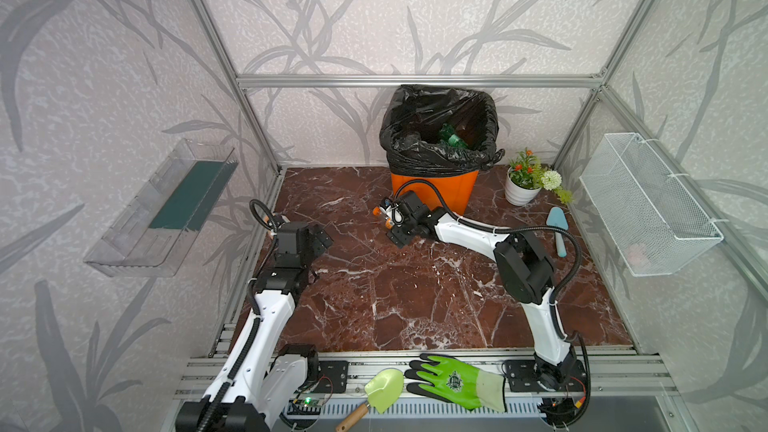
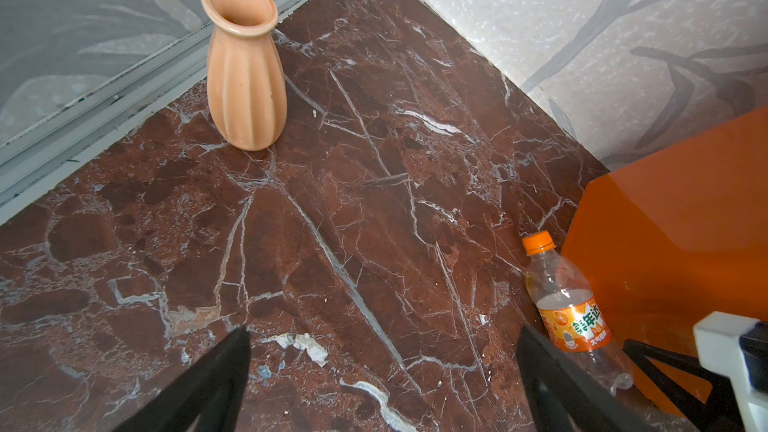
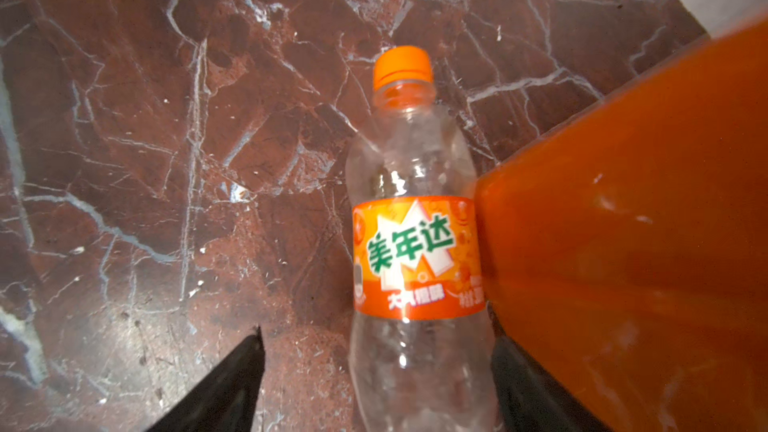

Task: Throw the plastic bottles in the bin
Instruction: 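Lower the right gripper over the orange-capped bottle beside the bin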

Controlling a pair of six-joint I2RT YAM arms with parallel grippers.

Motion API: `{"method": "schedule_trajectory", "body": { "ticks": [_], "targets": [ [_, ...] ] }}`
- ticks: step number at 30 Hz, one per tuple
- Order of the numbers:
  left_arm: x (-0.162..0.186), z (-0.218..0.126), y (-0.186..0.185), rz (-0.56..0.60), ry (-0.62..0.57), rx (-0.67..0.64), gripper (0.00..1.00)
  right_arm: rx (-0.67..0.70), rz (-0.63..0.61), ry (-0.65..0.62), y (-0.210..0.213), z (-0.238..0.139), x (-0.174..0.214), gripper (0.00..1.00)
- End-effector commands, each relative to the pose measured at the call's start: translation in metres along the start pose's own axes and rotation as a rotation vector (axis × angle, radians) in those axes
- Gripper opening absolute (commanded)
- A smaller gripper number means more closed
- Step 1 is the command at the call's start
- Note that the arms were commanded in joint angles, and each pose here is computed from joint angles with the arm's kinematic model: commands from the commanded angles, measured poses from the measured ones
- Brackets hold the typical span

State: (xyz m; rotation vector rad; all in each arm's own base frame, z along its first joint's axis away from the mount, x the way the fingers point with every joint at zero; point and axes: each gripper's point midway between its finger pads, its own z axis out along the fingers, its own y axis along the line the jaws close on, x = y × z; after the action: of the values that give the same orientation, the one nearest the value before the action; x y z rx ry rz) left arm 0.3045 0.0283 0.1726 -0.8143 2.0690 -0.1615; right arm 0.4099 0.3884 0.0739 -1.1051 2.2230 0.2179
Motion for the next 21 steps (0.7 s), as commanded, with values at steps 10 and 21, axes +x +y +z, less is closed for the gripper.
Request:
{"method": "schedule_trajectory", "body": {
  "ticks": [10, 21],
  "targets": [
    [0.011, 0.006, 0.009, 0.006, 0.034, -0.019, 0.99, 0.097, 0.044, 0.11, 0.007, 0.006, -0.006, 0.89],
    [0.011, 0.004, 0.014, 0.026, 0.028, -0.033, 0.99, 0.109, 0.234, 0.237, 0.009, 0.047, -0.013, 0.91]
  ]
}}
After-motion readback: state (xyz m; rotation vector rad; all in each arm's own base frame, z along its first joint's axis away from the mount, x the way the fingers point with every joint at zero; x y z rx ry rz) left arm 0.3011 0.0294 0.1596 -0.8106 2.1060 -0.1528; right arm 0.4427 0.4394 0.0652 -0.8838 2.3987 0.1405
